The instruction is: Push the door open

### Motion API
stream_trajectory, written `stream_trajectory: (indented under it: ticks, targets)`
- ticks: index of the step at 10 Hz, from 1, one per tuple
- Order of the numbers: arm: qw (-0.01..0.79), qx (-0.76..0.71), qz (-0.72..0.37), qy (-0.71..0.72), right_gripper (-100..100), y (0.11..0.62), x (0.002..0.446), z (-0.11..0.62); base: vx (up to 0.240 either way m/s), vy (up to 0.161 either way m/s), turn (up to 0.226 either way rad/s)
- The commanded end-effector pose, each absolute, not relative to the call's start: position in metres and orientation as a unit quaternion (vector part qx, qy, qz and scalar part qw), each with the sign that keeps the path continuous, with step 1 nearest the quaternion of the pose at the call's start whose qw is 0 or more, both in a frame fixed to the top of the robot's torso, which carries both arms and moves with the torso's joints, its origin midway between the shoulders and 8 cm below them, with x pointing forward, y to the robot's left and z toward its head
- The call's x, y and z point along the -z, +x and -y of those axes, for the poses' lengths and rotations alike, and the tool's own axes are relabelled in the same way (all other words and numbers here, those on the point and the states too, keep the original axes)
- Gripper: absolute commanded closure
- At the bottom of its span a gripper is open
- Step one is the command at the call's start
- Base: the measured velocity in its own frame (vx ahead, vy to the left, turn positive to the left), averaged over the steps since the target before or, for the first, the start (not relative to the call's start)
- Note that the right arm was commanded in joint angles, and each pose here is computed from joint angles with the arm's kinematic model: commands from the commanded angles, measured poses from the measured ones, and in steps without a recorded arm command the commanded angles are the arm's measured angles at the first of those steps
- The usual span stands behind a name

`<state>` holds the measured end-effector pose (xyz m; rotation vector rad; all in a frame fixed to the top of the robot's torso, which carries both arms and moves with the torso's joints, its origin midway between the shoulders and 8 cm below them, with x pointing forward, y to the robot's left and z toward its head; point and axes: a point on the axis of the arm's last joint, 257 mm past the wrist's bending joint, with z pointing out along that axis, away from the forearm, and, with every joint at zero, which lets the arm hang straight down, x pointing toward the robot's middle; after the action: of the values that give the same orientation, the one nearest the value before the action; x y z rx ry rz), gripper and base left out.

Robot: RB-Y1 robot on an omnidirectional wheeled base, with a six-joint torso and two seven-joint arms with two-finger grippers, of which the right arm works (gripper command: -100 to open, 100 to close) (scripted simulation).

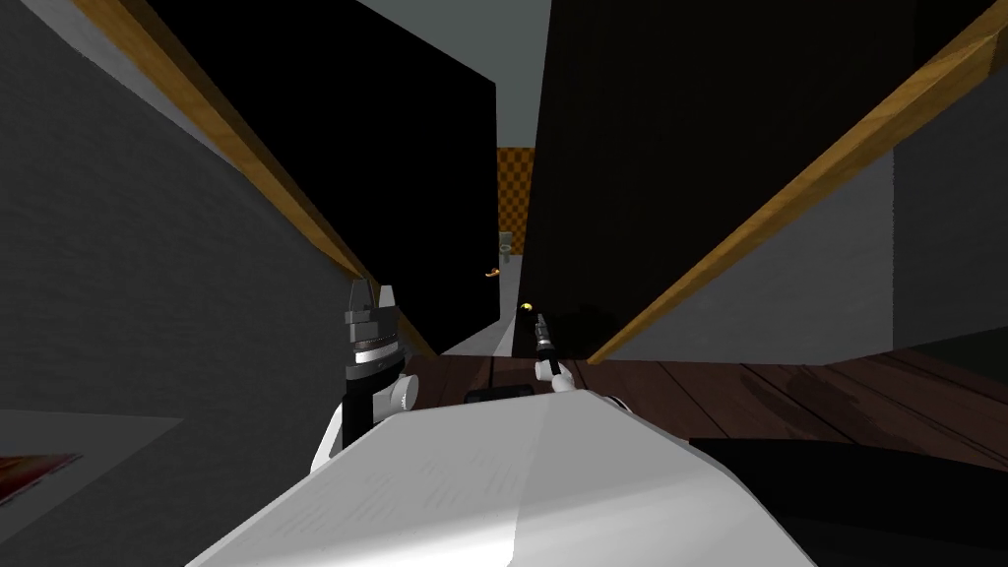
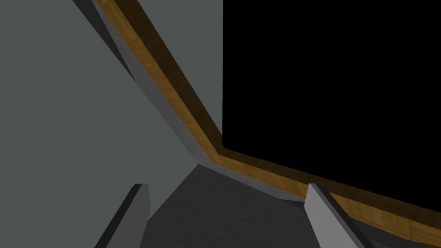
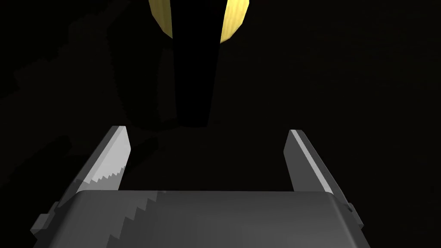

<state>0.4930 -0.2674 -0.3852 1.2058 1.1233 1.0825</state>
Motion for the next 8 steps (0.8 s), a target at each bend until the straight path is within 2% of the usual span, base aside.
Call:
stream_trajectory:
  ticks: [1, 4, 5, 6, 8]
  targets:
    - [0.552, -0.458, -0.473, 0.512, -100, 0.491, 0.386, 0.267, 0.192, -0.005, 0.029]
    - [0.54, -0.467, -0.464, 0.524, -100, 0.487, 0.391, 0.248, 0.199, -0.015, 0.027]
    - [0.543, -0.465, -0.467, 0.521, -100, 0.488, 0.391, 0.253, 0.086, -0.009, 0.008]
    - [0.543, -0.465, -0.467, 0.521, 100, 0.488, 0.391, 0.253, -0.011, 0.001, -0.006]
    - [0.543, -0.465, -0.467, 0.521, 100, 0.488, 0.391, 0.253, -0.021, 0.001, 0.009]
